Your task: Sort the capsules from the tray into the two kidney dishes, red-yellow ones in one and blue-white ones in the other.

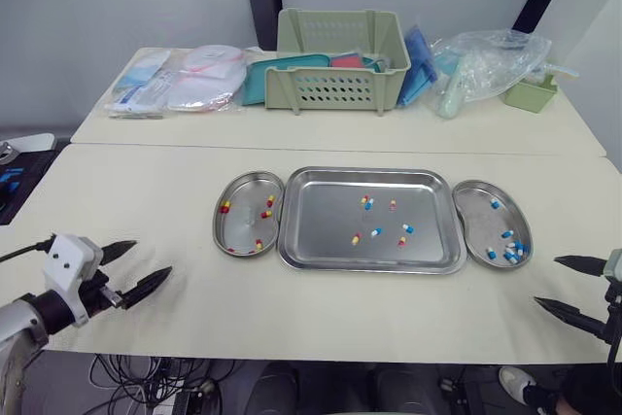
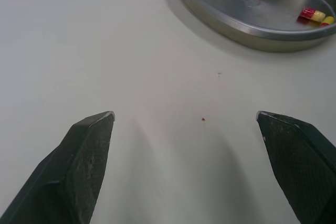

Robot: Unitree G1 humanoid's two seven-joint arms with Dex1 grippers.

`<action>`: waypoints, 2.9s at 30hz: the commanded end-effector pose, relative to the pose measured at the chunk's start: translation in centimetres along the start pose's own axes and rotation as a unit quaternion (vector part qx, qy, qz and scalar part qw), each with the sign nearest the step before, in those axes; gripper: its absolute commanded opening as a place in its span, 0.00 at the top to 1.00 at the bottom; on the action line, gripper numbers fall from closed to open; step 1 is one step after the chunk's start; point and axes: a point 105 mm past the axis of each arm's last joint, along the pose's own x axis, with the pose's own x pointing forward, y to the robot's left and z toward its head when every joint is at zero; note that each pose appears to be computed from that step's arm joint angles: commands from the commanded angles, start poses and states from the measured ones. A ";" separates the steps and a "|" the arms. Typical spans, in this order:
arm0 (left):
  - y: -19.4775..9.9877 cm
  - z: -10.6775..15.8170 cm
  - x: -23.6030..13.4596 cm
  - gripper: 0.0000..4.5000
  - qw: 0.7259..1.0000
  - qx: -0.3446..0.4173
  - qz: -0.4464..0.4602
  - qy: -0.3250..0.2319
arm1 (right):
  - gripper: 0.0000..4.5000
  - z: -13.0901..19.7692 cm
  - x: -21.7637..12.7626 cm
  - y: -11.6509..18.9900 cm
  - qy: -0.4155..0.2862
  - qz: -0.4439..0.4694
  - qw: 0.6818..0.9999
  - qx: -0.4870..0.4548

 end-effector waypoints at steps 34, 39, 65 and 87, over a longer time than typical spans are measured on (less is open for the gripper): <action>-11.0 8.8 4.5 0.00 0.988 -0.003 -0.132 -0.086 | 0.01 8.9 8.0 10.4 -0.220 0.070 0.972 -0.033; -14.2 10.8 8.6 0.00 0.984 0.013 -0.163 -0.072 | 0.01 8.6 8.5 11.1 -0.223 0.078 0.971 -0.021; -20.5 11.3 20.0 0.19 0.981 0.020 -0.193 0.012 | 0.00 6.1 9.1 13.5 -0.227 0.065 0.972 0.006; -21.7 10.1 19.8 0.99 0.967 0.047 -0.245 0.041 | 0.00 7.1 9.3 13.2 -0.236 0.050 0.970 0.003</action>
